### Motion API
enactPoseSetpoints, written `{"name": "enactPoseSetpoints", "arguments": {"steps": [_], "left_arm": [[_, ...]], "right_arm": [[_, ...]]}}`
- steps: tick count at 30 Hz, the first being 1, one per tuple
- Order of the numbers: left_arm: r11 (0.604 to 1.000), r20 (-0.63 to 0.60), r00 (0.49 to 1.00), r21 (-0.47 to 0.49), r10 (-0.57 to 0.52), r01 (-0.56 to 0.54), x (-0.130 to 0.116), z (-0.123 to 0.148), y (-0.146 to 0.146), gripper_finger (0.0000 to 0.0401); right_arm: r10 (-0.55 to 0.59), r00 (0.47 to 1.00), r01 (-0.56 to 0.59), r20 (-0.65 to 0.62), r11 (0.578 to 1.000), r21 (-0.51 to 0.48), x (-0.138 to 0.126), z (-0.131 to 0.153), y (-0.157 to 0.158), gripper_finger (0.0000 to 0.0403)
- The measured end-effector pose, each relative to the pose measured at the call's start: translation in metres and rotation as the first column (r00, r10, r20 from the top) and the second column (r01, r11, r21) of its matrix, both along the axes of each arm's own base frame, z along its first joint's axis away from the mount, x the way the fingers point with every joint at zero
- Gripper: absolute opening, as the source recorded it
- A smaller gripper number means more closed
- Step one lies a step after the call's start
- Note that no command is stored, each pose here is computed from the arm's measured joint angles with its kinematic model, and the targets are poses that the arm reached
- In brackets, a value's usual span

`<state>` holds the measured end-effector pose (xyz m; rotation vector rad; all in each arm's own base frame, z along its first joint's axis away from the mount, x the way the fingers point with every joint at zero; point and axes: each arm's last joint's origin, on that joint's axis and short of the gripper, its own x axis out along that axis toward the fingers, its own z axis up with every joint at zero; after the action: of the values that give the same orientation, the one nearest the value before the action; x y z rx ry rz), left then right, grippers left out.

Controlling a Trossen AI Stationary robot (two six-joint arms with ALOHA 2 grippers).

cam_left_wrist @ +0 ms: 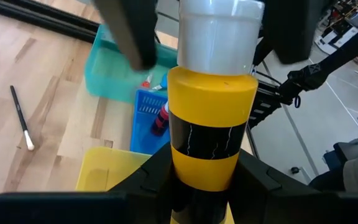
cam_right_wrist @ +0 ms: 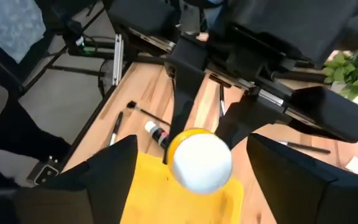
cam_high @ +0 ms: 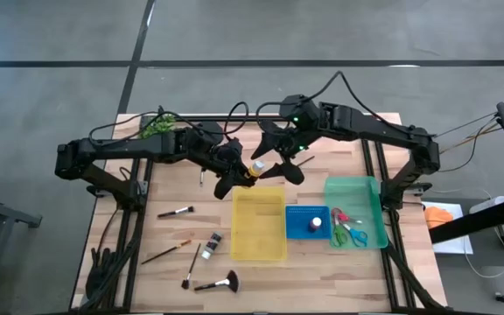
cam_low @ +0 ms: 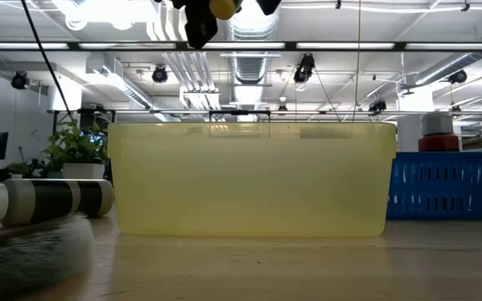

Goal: Pick & Place Paint Supplies
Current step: Put the yellow paint bottle into the blue bin

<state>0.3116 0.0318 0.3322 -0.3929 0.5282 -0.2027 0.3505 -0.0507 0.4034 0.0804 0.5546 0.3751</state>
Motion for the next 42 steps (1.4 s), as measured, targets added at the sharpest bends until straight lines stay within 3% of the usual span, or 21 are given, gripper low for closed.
{"name": "enactPoseSetpoints", "arguments": {"steps": [9, 16, 21, 27, 30, 36, 42], "left_arm": [[1.0, -0.017, 1.0, -0.002, -0.004, 0.004, -0.001, -0.002, -0.001, 0.0116], [1.0, -0.014, 1.0, -0.002, -0.01, 0.01, 0.0, -0.001, -0.002, 0.0116], [1.0, -0.019, 1.0, -0.001, -0.008, 0.008, 0.0, -0.002, -0.002, 0.0116], [1.0, -0.014, 1.0, 0.012, -0.014, 0.015, 0.0, -0.002, -0.002, 0.0121], [1.0, -0.014, 1.0, 0.016, -0.018, 0.018, 0.0, -0.002, -0.002, 0.0152], [0.999, -0.01, 0.999, 0.036, -0.04, 0.04, -0.001, -0.003, -0.002, 0.0259], [0.995, -0.067, 0.995, 0.052, -0.081, 0.084, -0.009, -0.005, -0.002, 0.0311]], "right_arm": [[0.056, 0.997, -0.058, -0.054, 0.998, -0.021, 0.012, 0.001, 0.0, 0.0195], [0.067, 0.996, -0.069, -0.06, 0.997, -0.032, 0.011, 0.0, 0.0, 0.014], [0.069, 0.996, -0.071, -0.058, 0.997, -0.036, 0.011, 0.0, 0.0, 0.0114], [0.068, 0.996, -0.07, -0.054, 0.997, -0.044, 0.011, 0.001, 0.0, 0.0114], [0.068, 0.996, -0.07, -0.056, 0.997, -0.044, 0.01, 0.001, 0.0, 0.0114], [0.067, 0.996, -0.069, -0.067, 0.997, -0.038, 0.01, 0.0, 0.0, 0.0114], [0.034, 0.971, -0.047, -0.239, 0.998, -0.052, -0.004, -0.01, 0.001, 0.0114]]}}
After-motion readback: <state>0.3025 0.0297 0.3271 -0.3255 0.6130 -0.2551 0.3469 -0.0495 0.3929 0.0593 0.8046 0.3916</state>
